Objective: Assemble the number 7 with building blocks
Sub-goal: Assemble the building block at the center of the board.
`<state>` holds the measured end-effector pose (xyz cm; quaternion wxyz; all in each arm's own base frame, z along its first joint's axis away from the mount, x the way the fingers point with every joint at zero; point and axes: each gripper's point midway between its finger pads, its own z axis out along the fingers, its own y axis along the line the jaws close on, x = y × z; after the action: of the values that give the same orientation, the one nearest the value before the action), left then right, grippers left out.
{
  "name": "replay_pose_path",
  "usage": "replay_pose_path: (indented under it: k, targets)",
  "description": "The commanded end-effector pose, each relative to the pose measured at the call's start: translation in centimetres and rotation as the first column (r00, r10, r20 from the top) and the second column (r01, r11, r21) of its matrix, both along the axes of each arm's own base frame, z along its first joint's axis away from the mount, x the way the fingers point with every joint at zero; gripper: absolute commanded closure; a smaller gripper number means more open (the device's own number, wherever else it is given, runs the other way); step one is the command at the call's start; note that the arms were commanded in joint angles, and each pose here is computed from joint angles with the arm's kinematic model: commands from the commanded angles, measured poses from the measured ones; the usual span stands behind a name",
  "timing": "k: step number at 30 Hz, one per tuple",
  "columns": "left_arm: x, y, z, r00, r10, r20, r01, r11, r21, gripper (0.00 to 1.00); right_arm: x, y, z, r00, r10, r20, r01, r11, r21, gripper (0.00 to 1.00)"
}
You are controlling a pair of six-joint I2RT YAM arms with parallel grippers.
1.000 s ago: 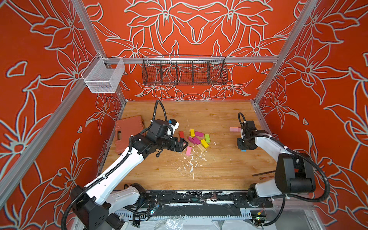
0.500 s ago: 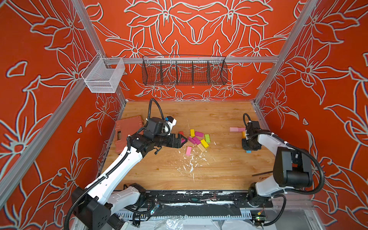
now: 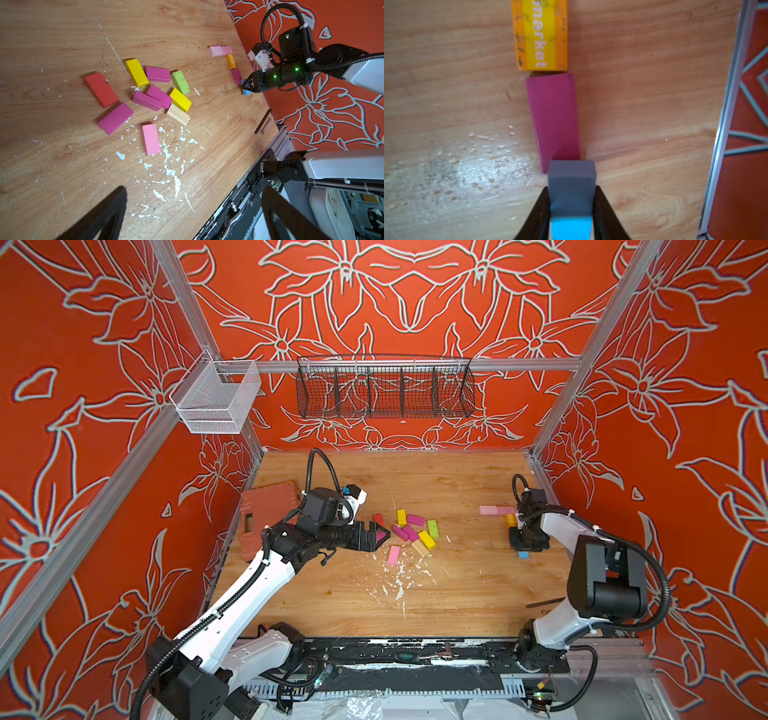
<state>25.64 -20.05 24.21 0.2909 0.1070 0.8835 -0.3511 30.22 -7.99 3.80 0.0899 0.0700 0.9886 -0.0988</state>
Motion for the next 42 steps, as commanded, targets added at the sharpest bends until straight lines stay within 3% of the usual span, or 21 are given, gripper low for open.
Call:
replay_pose_path:
  k: [1, 22, 31, 42]
  targets:
    - [0.2, 0.1, 0.7, 1.0, 0.006, 0.021, -0.005, 1.0, -0.019, 0.02, -0.4, 0.4, -0.9, 0.998, 0.03, -0.057, -0.028, 0.999, 0.033, 0.68]
    - [1.0, 0.2, 0.6, 1.0, 0.012, 0.004, -0.012, 0.999, -0.04, 0.02, -1.7, 1.7, 0.5, 0.997, 0.041, -0.06, -0.038, 0.998, 0.044, 0.71]
    - [1.2, 0.2, 0.4, 1.0, 0.017, 0.0, -0.017, 0.999, -0.047, 0.02, -2.5, 0.6, 1.6, 0.986, 0.056, -0.154, -0.06, 0.998, -0.017, 0.71]
    - [1.1, 0.5, 0.5, 1.0, 0.027, 0.006, -0.027, 0.999, -0.045, 0.02, -2.7, 0.8, -0.1, 0.972, 0.081, -0.221, -0.079, 0.997, 0.016, 0.7]
